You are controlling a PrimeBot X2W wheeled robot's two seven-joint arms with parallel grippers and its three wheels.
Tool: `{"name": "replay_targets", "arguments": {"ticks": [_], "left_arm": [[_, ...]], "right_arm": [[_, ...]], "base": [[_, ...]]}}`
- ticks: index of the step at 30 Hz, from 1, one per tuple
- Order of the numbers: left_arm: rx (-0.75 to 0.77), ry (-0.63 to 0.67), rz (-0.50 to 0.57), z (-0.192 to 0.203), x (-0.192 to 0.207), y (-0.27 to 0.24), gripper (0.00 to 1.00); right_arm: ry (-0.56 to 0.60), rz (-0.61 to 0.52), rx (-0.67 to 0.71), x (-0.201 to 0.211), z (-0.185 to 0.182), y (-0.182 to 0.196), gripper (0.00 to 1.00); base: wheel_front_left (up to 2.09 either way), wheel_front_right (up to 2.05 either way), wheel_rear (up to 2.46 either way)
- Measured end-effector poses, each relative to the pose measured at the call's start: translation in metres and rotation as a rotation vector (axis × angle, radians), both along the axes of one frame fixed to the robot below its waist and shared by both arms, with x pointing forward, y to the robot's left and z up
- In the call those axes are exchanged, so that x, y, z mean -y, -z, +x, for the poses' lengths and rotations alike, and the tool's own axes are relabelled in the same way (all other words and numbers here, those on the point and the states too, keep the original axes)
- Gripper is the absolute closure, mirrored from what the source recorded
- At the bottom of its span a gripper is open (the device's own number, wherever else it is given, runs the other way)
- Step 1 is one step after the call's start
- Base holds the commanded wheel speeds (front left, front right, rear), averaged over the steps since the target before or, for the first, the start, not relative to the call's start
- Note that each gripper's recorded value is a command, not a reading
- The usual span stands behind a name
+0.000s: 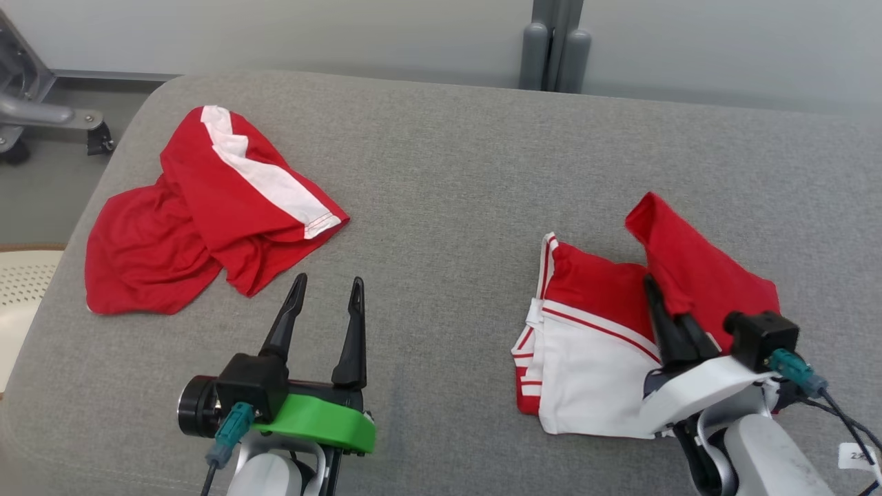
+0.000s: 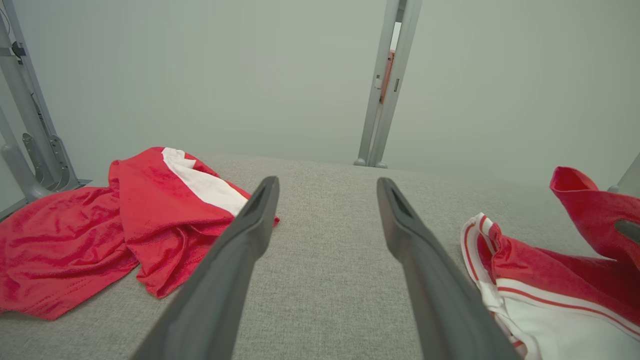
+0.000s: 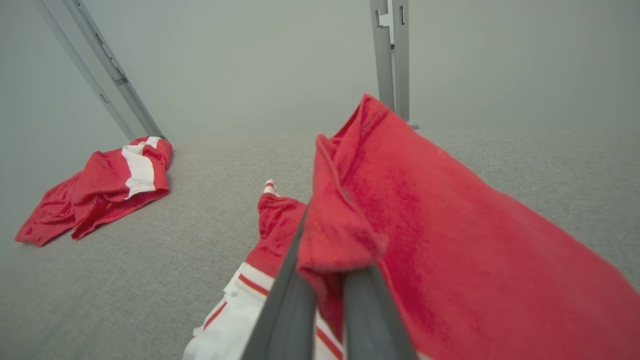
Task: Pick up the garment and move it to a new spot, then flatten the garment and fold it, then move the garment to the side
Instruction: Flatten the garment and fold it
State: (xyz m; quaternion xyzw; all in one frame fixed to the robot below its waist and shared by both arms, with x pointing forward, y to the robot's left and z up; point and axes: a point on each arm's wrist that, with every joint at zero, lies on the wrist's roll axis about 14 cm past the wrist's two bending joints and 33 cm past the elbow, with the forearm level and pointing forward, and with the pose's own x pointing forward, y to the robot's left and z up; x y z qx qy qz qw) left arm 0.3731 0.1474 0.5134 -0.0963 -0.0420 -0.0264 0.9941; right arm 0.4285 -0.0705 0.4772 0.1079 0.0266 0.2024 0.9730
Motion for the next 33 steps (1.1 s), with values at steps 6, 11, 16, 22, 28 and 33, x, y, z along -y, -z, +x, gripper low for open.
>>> {"name": "replay_targets", "arguments": {"ticks": [6, 11, 16, 22, 28, 33], "left_arm": [[-0.009, -0.048, 0.001, -0.007, -0.015, 0.002, 0.00], [-0.019, -0.087, 0.000, -0.013, -0.026, 0.004, 0.00], [-0.018, -0.141, -0.002, -0.018, -0.043, 0.003, 0.00], [-0.022, -0.162, 0.000, -0.021, -0.050, 0.005, 0.00], [-0.018, -0.173, 0.000, -0.021, -0.054, 0.003, 0.00], [-0.003, -0.151, -0.004, -0.016, -0.048, -0.001, 0.00]], "right_arm": [[-0.081, 0.017, -0.084, -0.035, -0.011, 0.025, 1.00], [-0.135, 0.005, -0.154, -0.055, -0.021, 0.048, 1.00], [-0.170, 0.013, -0.206, -0.069, -0.027, 0.062, 0.00], [-0.312, 0.047, -0.247, -0.111, -0.054, 0.065, 0.00], [-0.344, 0.053, -0.219, -0.114, -0.049, 0.054, 0.00], [-0.273, 0.059, -0.077, -0.090, -0.016, 0.016, 0.00]], "base": [[0.00, 0.00, 0.00], [0.00, 0.00, 0.00], [0.00, 0.00, 0.00], [0.00, 0.00, 0.00], [0.00, 0.00, 0.00], [0.00, 0.00, 0.00]]}}
